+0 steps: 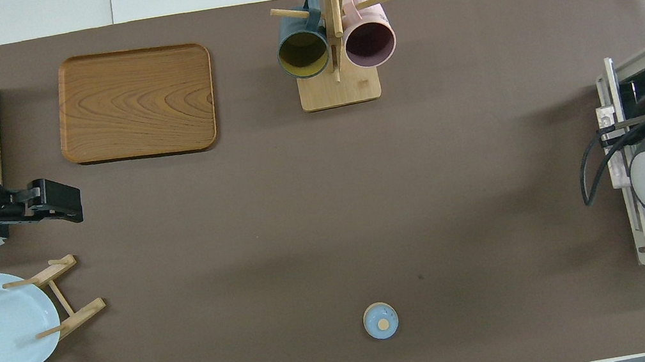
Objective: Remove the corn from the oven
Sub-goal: 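Pull the oven door down and open with the right gripper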
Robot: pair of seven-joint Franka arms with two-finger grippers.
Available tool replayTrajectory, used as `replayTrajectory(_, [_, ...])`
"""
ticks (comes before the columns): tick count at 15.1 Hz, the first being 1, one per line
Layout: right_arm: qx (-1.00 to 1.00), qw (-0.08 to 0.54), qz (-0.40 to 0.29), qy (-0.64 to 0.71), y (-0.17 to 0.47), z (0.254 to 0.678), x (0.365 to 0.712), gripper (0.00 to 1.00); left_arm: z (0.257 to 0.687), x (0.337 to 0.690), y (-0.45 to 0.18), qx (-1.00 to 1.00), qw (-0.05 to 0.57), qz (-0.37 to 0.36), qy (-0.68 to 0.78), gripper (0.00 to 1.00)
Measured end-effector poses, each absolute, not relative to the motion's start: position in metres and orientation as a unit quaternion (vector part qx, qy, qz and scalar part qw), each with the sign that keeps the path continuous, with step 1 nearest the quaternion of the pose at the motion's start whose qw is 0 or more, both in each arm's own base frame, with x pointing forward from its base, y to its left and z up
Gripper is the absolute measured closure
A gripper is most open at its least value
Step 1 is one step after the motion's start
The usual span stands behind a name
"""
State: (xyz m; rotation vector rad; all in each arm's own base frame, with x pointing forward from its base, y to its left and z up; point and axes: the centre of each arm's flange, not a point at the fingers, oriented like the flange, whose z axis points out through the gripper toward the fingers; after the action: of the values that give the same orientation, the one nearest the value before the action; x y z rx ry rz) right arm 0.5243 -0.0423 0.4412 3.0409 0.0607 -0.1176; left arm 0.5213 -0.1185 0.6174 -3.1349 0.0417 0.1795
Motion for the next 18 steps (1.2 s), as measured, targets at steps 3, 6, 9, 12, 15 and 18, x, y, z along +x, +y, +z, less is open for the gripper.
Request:
replayTrajectory(3, [0.999,0.028,-0.038,0.017,-0.028,0.421,0.528,0.99,0.617,0.521,-0.119,-0.998,0.001,0.057,0.013,0.0])
replayTrajectory(6, [0.999,0.019,-0.03,0.019,-0.015,0.398,0.53,0.99,0.617,0.521,-0.119,-0.998,0.001,0.057,0.013,0.0])
replayTrajectory(9, [0.999,0.02,-0.021,0.024,-0.007,0.383,0.532,0.99,0.617,0.521,-0.119,-0.998,0.001,0.057,0.013,0.0])
replayTrajectory(12, [0.999,0.021,-0.017,0.02,0.001,0.366,0.534,0.99,0.617,0.521,-0.119,-0.998,0.001,0.057,0.013,0.0])
replayTrajectory(15, [1.0,0.016,-0.019,0.012,0.009,0.335,0.538,0.99,0.617,0.521,-0.119,-0.998,0.001,0.057,0.013,0.0])
replayTrajectory(18, [1.0,0.01,-0.023,0.003,0.01,0.302,0.543,0.99,0.617,0.521,-0.119,-0.998,0.001,0.057,0.013,0.0])
